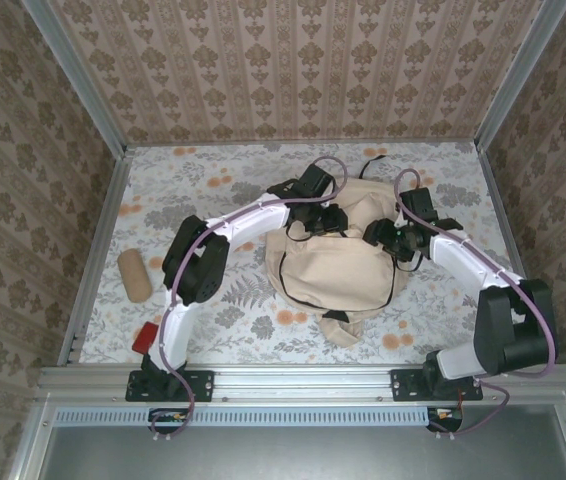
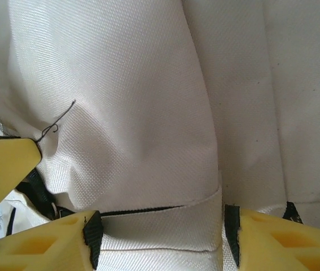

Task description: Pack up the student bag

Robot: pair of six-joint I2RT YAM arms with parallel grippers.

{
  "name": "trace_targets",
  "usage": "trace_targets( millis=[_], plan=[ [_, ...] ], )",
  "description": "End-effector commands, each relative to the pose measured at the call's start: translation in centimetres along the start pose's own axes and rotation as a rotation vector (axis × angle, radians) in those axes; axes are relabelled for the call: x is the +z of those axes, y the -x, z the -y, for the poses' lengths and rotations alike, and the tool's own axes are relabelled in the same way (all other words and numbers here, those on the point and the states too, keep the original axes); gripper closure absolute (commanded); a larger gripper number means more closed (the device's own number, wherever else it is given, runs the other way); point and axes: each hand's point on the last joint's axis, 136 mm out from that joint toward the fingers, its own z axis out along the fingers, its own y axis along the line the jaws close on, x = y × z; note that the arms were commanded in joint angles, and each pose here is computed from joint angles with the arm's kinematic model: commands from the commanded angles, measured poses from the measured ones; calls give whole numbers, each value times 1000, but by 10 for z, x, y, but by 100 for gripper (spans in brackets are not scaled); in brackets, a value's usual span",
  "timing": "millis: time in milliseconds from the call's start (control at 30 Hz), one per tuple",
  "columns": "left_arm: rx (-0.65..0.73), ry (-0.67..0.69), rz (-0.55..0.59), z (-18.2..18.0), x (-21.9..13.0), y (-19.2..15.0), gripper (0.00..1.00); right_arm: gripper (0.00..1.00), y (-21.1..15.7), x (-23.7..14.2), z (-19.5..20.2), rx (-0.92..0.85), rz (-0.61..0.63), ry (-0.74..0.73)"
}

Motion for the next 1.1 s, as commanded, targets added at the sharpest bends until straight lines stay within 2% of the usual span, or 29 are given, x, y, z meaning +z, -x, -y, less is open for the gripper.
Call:
trace_targets(
  millis=[0,233,367,667,1067],
  plan=[
    [36,-40,11,13,-6,8,82,40,-4,6,0,10,-26,16],
    [57,34,41,-1,-24,7,100,59,-2,8,18,27,-10,-83],
    [64,105,65,-20,-40,5,100,64,-2,7,31,37,-1,-149],
    [-8,229,97,-88,-77,4,100,68,-2,9,52,52,5,-261],
    [-89,277,130,-139,-95,15,100,66,3,2,36,33,24,-193]
  ],
)
